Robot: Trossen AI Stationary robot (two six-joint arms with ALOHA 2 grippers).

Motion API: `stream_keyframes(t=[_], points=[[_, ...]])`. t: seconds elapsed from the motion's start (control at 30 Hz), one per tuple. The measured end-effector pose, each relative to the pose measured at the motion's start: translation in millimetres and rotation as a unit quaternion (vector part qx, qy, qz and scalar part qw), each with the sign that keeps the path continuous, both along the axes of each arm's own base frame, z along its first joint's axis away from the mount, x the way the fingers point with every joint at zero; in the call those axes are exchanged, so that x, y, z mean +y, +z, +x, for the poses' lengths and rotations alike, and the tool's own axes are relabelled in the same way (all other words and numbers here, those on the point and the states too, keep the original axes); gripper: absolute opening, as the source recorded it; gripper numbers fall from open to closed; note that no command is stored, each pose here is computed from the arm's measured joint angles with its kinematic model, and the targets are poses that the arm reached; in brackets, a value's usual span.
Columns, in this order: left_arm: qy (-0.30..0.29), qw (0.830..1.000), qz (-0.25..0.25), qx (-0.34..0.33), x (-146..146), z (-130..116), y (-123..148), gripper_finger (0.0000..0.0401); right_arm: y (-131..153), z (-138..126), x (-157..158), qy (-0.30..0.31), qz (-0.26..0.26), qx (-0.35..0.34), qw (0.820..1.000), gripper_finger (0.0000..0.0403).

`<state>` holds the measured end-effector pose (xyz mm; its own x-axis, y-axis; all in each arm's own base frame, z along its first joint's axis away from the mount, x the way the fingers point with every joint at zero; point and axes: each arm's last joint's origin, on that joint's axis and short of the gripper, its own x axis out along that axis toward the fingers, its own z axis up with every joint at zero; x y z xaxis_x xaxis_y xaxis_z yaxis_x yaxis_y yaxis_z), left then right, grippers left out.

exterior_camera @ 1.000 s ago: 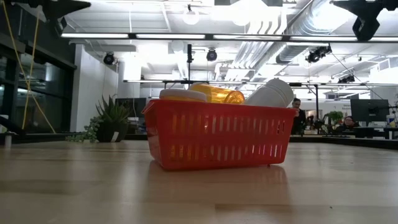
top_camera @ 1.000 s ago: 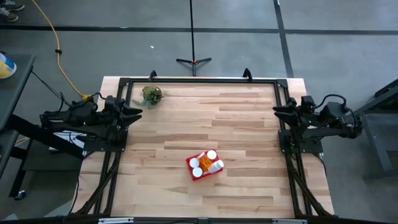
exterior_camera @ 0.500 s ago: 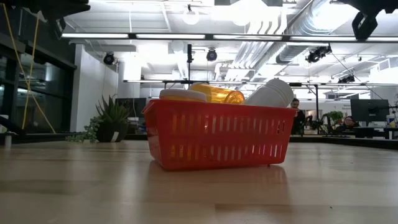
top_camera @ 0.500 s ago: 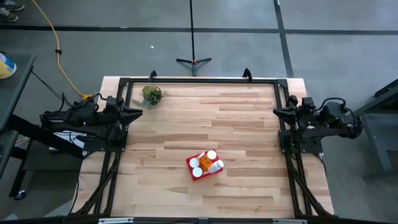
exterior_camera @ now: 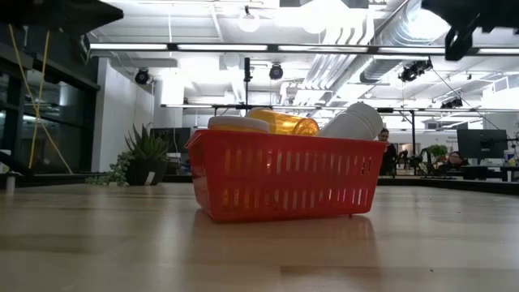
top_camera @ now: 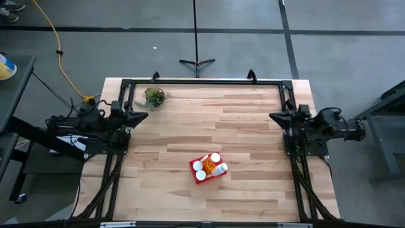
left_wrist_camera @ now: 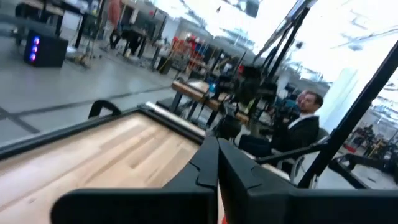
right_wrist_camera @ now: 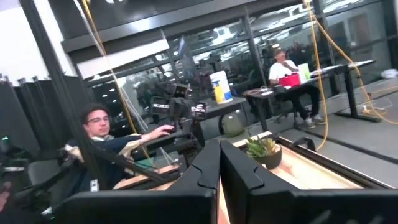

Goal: Pick and place pill bottles into a basket
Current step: Return to Home Position

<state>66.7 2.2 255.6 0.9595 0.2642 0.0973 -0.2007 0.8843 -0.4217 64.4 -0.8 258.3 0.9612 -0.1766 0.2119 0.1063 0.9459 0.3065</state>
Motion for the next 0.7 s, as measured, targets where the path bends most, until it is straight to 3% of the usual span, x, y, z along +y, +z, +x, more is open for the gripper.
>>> stream_keyframes(t=[0.33,0.7], points=[[0.023,1.000,0.010,0.006,1.0,1.0,-12.6,0.0113,-50.5,23.8,-1.8,-0.040,0.016,-0.039,0.998,0.0001],[0.040,0.999,0.012,0.035,1.9,1.2,-18.2,0.0111,-59.6,26.2,-9.9,-0.050,0.023,-0.062,0.997,0.0001]])
